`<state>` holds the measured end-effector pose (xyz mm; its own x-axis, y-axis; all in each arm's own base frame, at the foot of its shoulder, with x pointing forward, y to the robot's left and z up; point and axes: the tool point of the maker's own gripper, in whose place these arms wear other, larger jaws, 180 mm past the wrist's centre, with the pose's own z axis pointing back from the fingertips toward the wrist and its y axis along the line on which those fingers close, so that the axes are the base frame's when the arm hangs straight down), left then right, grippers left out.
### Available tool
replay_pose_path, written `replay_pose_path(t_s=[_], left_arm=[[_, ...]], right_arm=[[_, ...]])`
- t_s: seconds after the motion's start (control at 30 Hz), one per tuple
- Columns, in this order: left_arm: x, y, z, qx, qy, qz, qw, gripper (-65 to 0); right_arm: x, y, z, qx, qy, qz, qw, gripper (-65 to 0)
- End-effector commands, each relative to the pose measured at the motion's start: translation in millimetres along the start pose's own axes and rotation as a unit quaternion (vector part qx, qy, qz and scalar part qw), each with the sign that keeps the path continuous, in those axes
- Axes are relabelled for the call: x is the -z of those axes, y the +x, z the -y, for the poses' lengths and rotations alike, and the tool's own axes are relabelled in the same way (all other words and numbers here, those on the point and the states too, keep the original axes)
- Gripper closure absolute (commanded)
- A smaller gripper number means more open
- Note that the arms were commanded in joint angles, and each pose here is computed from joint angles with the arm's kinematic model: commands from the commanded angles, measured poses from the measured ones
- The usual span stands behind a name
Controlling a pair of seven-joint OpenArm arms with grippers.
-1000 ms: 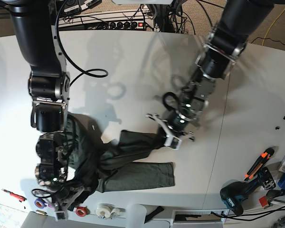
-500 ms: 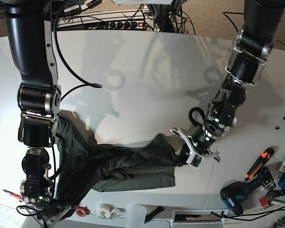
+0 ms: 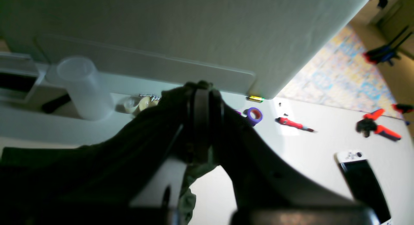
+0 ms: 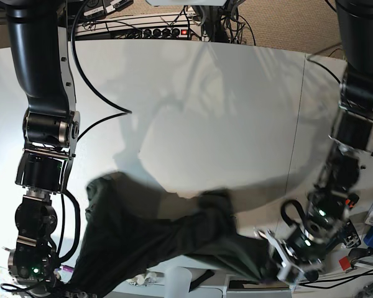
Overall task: Layout the t-shirt on the table in an organized manner, then fold the t-shirt properly
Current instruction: 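Lift and pull the shirt with both grippers to stretch it out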
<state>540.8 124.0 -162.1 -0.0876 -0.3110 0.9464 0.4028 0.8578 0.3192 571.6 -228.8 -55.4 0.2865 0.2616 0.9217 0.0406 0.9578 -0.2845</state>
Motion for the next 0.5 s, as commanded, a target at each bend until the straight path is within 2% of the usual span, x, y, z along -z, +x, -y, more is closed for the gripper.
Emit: replay_pose_path(t_s=[0.0, 0.13, 0.27, 0.4, 0.47], left_arm=[[0, 40, -26, 0.015, 0.022, 0.046, 0.999, 0.0], [-4, 63, -58, 0.027, 0.045, 0.05, 0.997, 0.0], [-11, 66, -75, 0.023, 0.056, 0.043, 0.997, 0.0], [-16, 49, -76, 0.023, 0.057, 0.022, 0.998, 0.0], [-17, 35, -70, 0.021, 0.047, 0.007, 0.999, 0.0]], right_arm=[[-11, 38, 14, 0.003, -0.014, 0.05, 0.9986, 0.0], [-11, 37, 13, 0.003, -0.014, 0.049, 0.9987, 0.0], [-6, 16, 8, 0.0, -0.01, 0.029, 0.9995, 0.0], [1, -34, -6, -0.005, 0.004, -0.029, 0.9995, 0.0], [2, -64, -18, -0.021, 0.025, -0.067, 0.9972, 0.0]])
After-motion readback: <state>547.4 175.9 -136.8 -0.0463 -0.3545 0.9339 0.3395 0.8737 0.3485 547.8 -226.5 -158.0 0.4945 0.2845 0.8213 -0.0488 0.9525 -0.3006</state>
